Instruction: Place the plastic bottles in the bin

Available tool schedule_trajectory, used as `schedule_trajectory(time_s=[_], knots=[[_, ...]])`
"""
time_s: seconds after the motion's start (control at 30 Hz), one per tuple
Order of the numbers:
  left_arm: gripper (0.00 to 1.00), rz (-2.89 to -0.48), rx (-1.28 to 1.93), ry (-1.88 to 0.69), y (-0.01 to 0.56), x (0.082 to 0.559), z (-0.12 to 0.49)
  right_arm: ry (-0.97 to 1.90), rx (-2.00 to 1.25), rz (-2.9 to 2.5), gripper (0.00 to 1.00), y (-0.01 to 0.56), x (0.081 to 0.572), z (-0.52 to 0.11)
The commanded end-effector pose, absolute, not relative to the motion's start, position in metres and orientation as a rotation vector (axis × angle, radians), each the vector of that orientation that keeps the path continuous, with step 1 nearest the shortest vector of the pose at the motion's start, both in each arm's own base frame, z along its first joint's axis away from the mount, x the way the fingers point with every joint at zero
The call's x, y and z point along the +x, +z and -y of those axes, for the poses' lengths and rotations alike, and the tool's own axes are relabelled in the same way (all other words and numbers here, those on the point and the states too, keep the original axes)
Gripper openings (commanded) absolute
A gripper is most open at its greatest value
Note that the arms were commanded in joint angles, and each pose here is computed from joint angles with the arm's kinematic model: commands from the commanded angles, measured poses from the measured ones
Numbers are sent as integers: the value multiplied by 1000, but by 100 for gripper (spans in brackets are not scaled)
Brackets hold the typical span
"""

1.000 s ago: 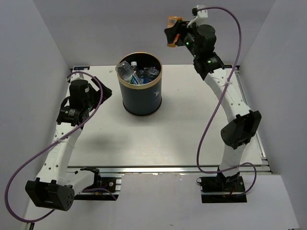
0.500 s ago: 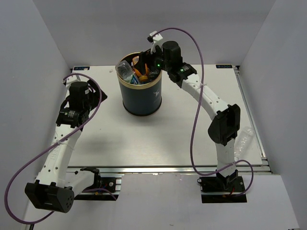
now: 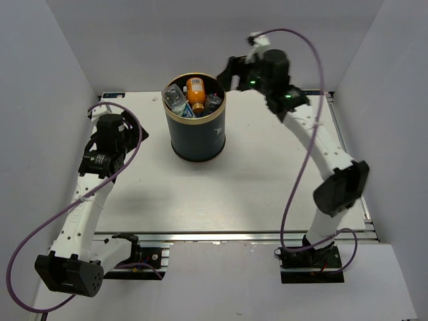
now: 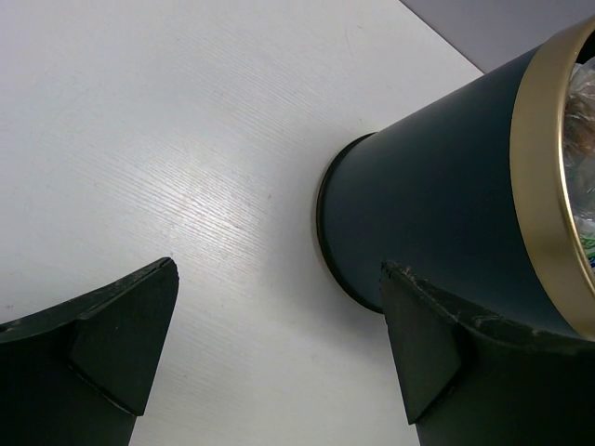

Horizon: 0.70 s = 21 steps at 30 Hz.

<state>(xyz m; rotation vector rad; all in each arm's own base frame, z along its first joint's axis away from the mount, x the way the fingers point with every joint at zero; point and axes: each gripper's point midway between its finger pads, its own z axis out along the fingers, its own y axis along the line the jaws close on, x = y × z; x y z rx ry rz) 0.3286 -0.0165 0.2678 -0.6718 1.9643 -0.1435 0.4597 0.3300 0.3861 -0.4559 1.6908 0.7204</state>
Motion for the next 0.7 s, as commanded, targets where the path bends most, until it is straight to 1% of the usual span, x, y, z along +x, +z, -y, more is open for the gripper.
schedule_trajectory(time_s=[0.0,0.03,0.07,0.1,0.13,0.2,0.23,0.27,0.33,0.37,0.47,0.57,0.67], knots=[[98,-1935,-652,-124,271,330,13,624,-141,-1777,89,385,466,-229],[98,-1936,-652,-126,270,333,14,551,-68,-1811,89,373,465,-204],[98,-1941,-643,-126,268,335,15,480,14,-1808,89,377,459,-168],[98,-1945,-637,-134,267,337,17,418,67,-1844,89,364,455,-147],[98,-1956,-633,-133,263,341,18,306,146,-1891,89,341,445,-119],[98,-1968,-627,-138,260,345,20,191,275,-1999,89,301,427,-73],[98,-1973,-622,-146,257,349,22,136,350,-2089,89,264,411,-54],[98,-1975,-619,-155,256,351,24,81,469,-2139,89,248,390,-20],[98,-1967,-606,-183,257,357,29,21,673,-2199,89,208,355,17],[98,-1970,-597,-181,256,359,30,-49,817,-2179,89,198,339,56],[98,-1979,-571,-167,256,365,29,-185,1065,-2125,89,179,293,112],[98,-1990,-560,-148,256,369,28,-232,1164,-2085,89,168,276,137],[98,-2030,-557,-133,252,370,29,-343,1239,-2144,89,143,253,153]])
